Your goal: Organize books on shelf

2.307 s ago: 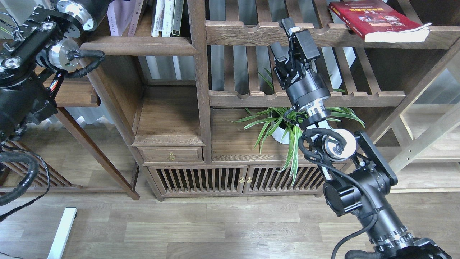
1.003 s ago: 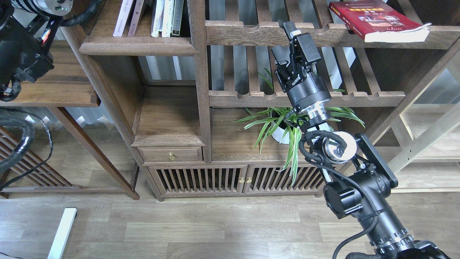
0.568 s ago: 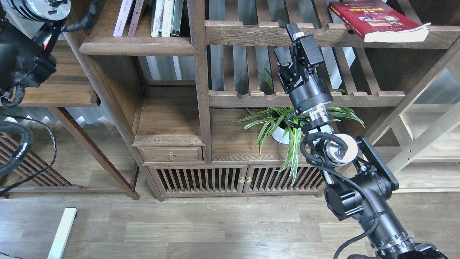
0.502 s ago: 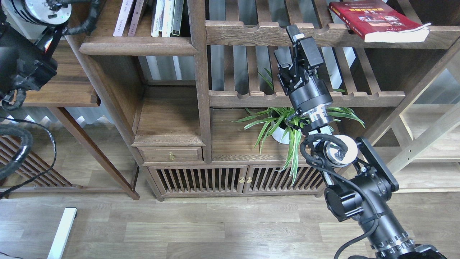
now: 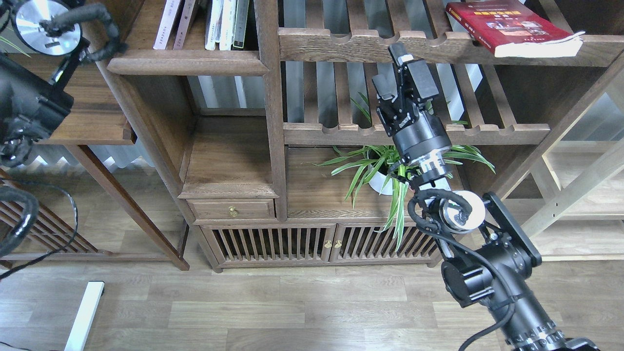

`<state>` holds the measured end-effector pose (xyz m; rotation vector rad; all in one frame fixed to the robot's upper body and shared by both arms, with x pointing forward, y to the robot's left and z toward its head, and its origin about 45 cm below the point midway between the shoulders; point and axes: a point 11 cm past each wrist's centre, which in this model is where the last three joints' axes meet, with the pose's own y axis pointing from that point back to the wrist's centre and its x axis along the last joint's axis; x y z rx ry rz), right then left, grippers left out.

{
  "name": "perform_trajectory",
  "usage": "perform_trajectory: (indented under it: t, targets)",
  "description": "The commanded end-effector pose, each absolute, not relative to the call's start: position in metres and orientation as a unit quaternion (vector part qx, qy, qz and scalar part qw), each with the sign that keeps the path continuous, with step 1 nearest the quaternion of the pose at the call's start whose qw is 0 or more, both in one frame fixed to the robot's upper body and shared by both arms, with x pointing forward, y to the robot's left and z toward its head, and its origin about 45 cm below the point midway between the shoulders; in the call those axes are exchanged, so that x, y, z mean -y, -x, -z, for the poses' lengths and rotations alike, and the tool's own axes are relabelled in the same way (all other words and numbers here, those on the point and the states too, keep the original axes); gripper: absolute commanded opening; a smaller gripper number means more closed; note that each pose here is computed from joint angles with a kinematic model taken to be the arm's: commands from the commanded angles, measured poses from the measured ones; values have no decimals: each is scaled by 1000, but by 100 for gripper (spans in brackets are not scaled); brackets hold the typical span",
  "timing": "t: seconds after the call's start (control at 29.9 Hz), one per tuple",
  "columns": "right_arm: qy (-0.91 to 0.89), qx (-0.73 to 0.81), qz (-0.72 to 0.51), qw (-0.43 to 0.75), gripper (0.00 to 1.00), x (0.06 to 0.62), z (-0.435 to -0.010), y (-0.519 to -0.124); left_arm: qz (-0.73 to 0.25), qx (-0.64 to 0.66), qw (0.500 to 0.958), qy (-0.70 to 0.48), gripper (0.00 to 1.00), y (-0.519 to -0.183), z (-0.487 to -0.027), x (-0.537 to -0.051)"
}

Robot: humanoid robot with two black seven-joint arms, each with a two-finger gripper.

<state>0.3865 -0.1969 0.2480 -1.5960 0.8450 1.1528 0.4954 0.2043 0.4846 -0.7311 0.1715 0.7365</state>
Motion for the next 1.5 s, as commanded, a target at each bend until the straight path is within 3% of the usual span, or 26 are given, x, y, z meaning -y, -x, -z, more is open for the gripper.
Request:
perform_trajectory:
  t: [0.0, 0.4, 0.67, 1.24, 1.47]
  targets:
    - [654, -355, -468, 477, 93, 207, -240, -381, -328, -90, 865, 370, 69, -485, -490, -201]
    - [646, -365, -452, 495, 93, 231, -230, -372, -244, -117, 878, 395, 86, -446, -490, -166]
    - [635, -382, -442, 506, 93, 248, -230, -373, -202, -173, 882, 389, 98, -415, -446, -139]
    - [616, -441, -377, 532, 93, 329, -242, -367, -158, -307, 876, 337, 98, -367, -347, -75]
    - [620, -458, -360, 526, 93, 349, -250, -366, -183, -326, 873, 314, 98, -356, -307, -74]
